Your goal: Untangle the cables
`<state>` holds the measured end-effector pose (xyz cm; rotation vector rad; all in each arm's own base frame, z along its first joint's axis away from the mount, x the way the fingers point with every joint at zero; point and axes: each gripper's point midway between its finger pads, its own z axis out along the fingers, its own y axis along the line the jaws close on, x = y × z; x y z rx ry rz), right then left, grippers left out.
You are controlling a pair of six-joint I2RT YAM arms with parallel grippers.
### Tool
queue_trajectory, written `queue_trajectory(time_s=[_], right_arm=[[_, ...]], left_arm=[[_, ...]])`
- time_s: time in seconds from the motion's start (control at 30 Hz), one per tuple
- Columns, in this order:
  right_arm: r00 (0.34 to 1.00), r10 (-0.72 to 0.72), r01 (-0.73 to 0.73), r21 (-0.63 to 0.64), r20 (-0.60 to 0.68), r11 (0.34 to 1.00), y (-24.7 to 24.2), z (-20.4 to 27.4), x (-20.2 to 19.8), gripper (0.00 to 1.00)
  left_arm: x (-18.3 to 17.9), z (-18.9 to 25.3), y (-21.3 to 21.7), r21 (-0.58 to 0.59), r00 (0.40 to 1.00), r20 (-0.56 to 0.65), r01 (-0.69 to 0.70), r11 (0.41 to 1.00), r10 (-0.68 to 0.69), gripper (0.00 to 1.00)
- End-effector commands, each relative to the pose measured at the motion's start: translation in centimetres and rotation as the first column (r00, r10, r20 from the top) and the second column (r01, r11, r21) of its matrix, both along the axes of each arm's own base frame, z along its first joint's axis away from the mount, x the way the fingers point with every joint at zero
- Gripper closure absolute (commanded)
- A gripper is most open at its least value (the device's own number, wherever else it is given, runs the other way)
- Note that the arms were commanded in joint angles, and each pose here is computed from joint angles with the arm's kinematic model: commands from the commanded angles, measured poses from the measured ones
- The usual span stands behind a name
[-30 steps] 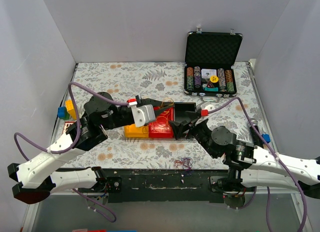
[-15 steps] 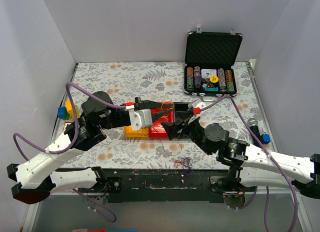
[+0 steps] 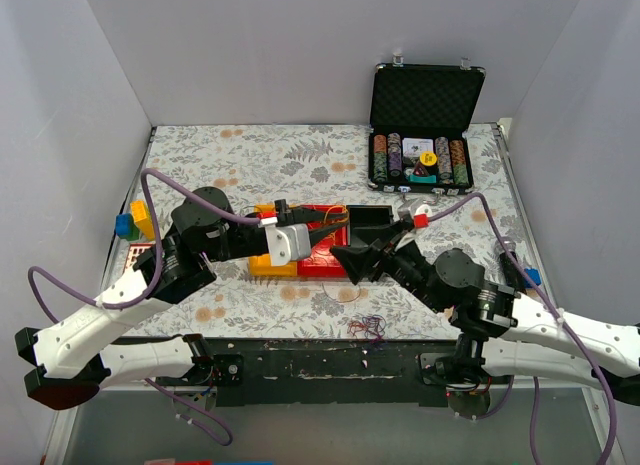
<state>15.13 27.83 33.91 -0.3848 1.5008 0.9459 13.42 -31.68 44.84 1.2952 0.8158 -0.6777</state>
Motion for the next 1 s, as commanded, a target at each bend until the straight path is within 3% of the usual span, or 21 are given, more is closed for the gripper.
queue_trajectory(time_s=[0.0,0.33,0.73,0.87,0.97], right_arm=[[0.992,0.123,-0.122,0.043,-0.008,0.992,1.8,1.0,-1.7,0.25],[0.964,0.266,-0.265,0.055,-0.009,0.963,6.0,0.5,-3.3,0.26],[0.961,0.274,-0.272,0.051,-0.031,0.961,8.4,-0.5,-2.9,0.32],[0.967,0.253,-0.251,0.055,-0.027,0.966,8.8,-0.4,-2.4,0.54],[0.967,0.250,-0.248,0.043,-0.039,0.968,9.1,-0.6,-2.3,0.87]], left_arm=[[0.4,0.5,0.2,-0.016,0.999,0.021,-0.027,1.000,0.027,0.88],[1.2,-0.1,-0.1,-0.005,0.998,0.022,-0.053,0.999,0.054,0.88],[1.4,-0.2,-0.3,-0.005,0.998,0.018,-0.061,0.998,0.061,0.87],[1.5,-0.2,-0.4,-0.009,0.998,0.014,-0.063,0.998,0.064,0.88],[1.8,-0.4,-0.3,-0.011,0.997,0.016,-0.082,0.997,0.082,0.88]])
